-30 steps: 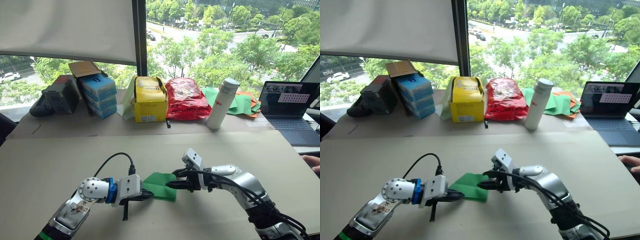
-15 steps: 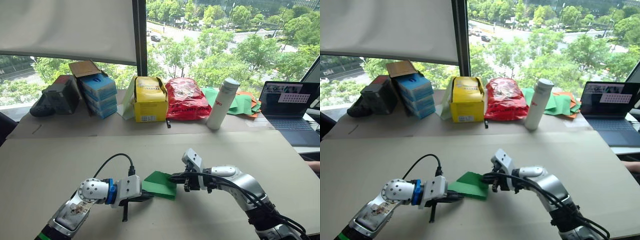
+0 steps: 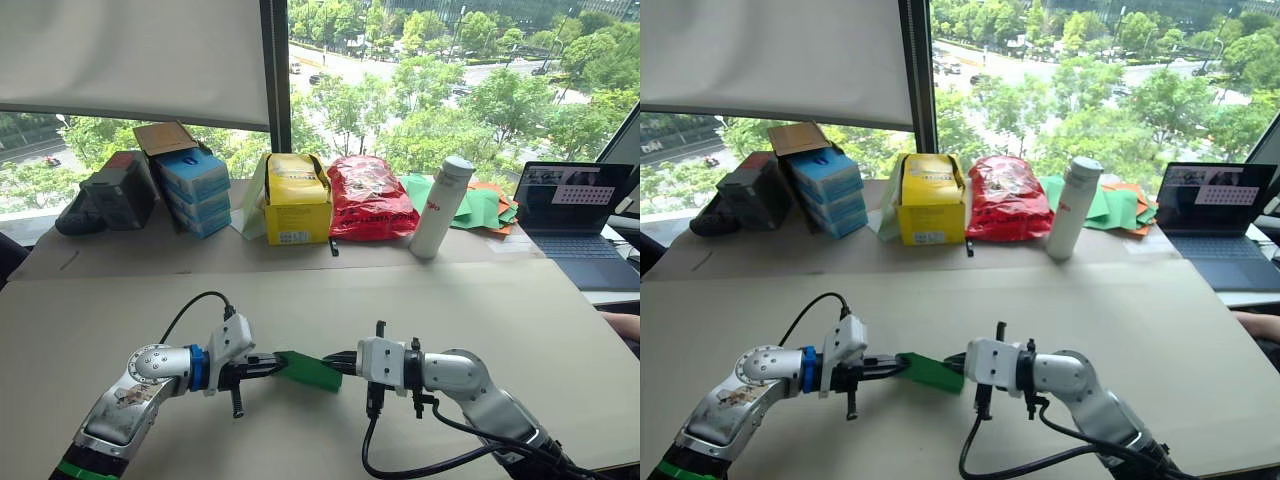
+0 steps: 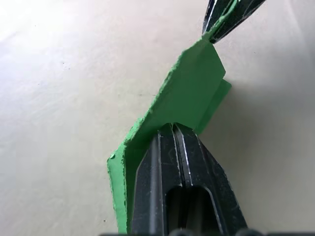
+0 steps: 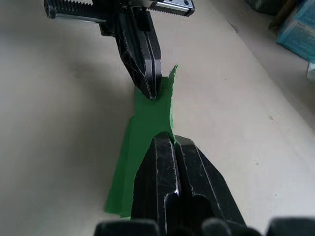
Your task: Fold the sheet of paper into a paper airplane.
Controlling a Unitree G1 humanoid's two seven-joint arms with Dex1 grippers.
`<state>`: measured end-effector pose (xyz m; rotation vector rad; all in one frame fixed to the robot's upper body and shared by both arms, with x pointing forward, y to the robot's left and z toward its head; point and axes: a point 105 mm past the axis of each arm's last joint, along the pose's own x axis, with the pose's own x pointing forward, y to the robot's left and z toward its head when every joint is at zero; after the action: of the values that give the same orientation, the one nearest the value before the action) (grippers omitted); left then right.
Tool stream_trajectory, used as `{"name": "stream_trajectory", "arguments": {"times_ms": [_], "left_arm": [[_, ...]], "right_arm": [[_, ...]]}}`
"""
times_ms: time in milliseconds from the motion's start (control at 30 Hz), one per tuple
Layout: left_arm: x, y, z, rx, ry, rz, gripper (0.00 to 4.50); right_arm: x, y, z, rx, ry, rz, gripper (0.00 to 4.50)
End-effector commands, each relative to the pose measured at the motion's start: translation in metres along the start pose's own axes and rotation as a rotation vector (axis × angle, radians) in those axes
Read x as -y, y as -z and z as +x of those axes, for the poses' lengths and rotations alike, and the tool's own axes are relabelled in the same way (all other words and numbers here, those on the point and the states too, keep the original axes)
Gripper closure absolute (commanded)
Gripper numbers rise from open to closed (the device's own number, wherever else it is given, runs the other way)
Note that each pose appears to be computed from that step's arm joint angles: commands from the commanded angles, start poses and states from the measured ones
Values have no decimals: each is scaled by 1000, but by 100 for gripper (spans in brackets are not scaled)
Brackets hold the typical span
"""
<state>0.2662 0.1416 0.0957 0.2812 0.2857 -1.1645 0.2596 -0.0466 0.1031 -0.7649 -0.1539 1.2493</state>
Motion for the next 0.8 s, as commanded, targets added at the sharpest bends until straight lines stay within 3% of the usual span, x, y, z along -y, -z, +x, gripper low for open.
{"name": "stream_trajectory", "arguments": {"times_ms": [33,300,500,633,800], "left_arm": [[-7,-11,-10,37,-21,-16,450],[-14,-24,-12,50,-31,12,450],[-8,-37,13,74,13,62,450],[-2,-25,28,18,44,85,450],[3,10,35,-130,68,113,450]], "right_arm": [[-4,11,5,-48,7,-108,444],[-15,26,6,-93,-52,-150,444],[-13,30,6,-112,-53,-117,444],[-15,29,6,-110,-66,-81,444],[-12,27,6,-120,-71,-67,444]]}}
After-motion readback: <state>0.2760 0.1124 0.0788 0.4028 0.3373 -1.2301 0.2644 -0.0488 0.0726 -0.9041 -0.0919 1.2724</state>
